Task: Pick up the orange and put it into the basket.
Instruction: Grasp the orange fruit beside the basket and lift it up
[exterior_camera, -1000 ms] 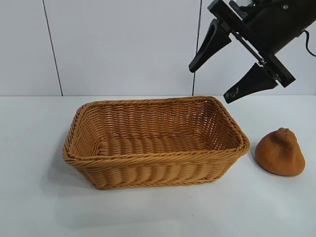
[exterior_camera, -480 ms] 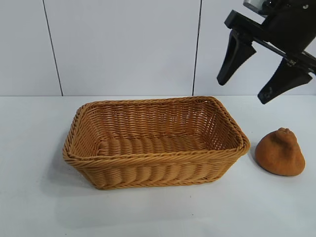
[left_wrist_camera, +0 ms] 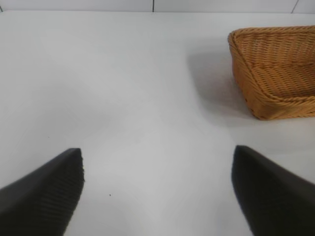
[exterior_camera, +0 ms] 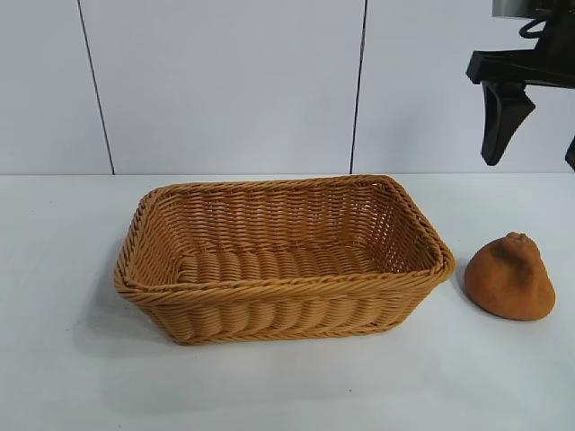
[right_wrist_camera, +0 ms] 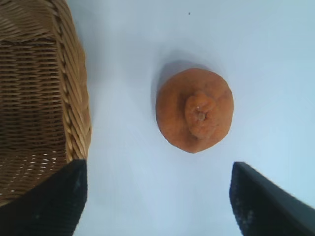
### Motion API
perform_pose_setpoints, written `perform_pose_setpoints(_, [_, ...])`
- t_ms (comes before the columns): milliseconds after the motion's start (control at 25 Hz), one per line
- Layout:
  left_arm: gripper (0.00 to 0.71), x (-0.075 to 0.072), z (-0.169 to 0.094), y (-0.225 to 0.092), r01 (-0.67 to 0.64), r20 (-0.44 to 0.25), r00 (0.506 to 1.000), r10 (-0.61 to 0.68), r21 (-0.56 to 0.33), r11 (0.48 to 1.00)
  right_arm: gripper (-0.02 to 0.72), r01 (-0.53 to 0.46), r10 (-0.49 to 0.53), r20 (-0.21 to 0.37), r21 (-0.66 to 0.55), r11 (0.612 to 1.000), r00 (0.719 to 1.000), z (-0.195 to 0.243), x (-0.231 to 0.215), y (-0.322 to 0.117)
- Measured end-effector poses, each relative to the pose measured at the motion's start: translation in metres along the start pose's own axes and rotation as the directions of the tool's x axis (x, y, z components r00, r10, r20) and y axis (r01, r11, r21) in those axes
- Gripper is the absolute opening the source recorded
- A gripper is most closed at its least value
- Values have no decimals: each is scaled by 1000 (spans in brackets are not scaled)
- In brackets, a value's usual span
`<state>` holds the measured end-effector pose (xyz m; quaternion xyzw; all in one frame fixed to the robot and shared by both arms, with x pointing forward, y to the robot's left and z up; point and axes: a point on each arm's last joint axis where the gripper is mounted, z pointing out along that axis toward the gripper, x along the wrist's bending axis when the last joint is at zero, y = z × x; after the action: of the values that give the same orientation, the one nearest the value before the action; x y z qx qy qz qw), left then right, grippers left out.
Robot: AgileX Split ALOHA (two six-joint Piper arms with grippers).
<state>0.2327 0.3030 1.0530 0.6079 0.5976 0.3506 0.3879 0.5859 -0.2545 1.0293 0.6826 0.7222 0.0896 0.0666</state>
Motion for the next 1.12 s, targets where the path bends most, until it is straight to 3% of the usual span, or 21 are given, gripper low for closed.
perform_pose_setpoints(240, [588,0,0,0,0,0,1000,0,0,1000,547,-76,74,17,90,993,997,34,-27,4])
perform_pose_setpoints(760, [585,0,0,0,0,0,1000,0,0,1000,534,-116,125,-27,230,966,992,139,-25,7])
perform_pose_setpoints(840, [585,0,0,0,0,0,1000,0,0,1000,463,-109,119,-27,242,964,993,143,-25,6])
perform_pose_setpoints(1000, [585,0,0,0,0,0,1000,0,0,1000,97,-74,81,-18,253,965,997,138,-27,5])
perform_pose_setpoints(1040, [585,0,0,0,0,0,1000,0,0,1000,43,-68,75,-17,251,966,997,133,-27,5])
perform_pose_setpoints(1120, [585,0,0,0,0,1,1000,0,0,1000,43,-62,67,-14,230,971,998,122,-27,8])
